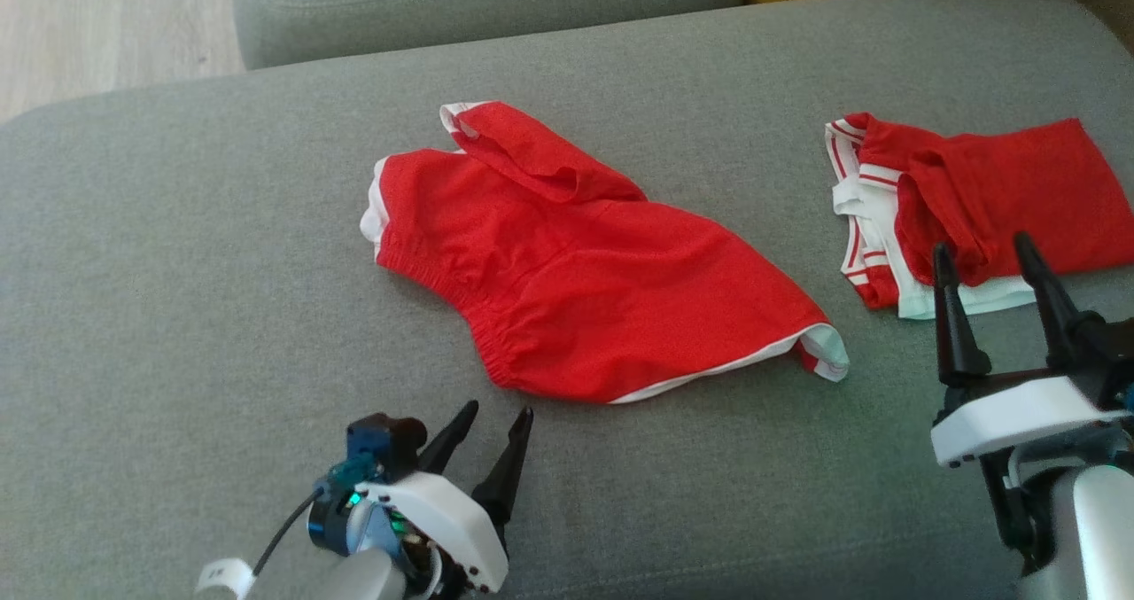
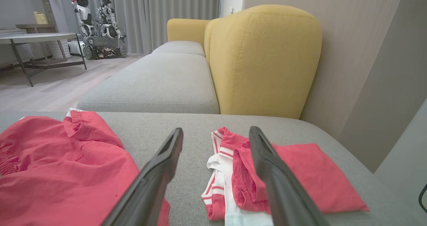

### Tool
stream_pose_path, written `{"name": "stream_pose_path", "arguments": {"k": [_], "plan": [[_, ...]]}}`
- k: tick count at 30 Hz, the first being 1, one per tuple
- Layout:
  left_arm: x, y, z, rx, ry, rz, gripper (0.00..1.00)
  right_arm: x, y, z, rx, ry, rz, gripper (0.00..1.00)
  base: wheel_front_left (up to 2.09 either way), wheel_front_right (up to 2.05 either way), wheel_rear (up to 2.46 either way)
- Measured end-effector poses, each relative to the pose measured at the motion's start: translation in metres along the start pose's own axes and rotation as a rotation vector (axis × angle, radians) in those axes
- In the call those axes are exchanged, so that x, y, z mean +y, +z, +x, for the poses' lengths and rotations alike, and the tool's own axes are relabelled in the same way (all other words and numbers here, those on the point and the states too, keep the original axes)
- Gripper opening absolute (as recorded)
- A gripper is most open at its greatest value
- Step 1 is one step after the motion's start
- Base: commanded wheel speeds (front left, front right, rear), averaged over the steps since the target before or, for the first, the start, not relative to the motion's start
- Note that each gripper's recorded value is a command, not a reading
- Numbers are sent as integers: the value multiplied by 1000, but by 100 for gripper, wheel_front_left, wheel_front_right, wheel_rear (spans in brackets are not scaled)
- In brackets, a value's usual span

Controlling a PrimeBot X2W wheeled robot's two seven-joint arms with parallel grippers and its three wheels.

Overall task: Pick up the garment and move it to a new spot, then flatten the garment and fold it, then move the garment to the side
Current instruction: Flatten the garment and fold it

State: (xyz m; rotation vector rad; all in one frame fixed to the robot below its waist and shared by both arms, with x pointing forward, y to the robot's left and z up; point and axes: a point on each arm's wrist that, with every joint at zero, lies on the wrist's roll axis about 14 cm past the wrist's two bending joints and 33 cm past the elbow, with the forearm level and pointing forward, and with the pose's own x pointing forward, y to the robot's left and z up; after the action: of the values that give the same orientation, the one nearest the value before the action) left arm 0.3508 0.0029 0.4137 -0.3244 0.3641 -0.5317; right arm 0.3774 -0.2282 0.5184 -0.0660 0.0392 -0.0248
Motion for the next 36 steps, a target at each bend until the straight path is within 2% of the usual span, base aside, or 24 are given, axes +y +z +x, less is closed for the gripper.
{"name": "stream_pose_path", "arguments": {"k": [4,15,16,17,18,26,36], "plan": [[0,-16,5,78,-18,19,100,0,-6,0,14,-7,11,100,0,0,0],[2,-20,29,134,-53,84,100,-5,-17,-3,41,-27,5,100,0,0,0],[1,-20,31,136,-58,81,82,-6,-16,-2,40,-27,5,100,0,0,0],[1,-20,33,135,-63,84,22,-6,-14,-1,34,-29,5,100,0,0,0],[0,-18,35,128,-68,84,0,-7,-13,0,29,-31,4,100,0,0,0],[3,18,43,-6,-57,61,0,-10,-12,-1,23,-42,5,100,0,0,0],[46,70,12,-181,51,97,0,-3,-9,2,8,-21,-6,100,0,0,0]]}}
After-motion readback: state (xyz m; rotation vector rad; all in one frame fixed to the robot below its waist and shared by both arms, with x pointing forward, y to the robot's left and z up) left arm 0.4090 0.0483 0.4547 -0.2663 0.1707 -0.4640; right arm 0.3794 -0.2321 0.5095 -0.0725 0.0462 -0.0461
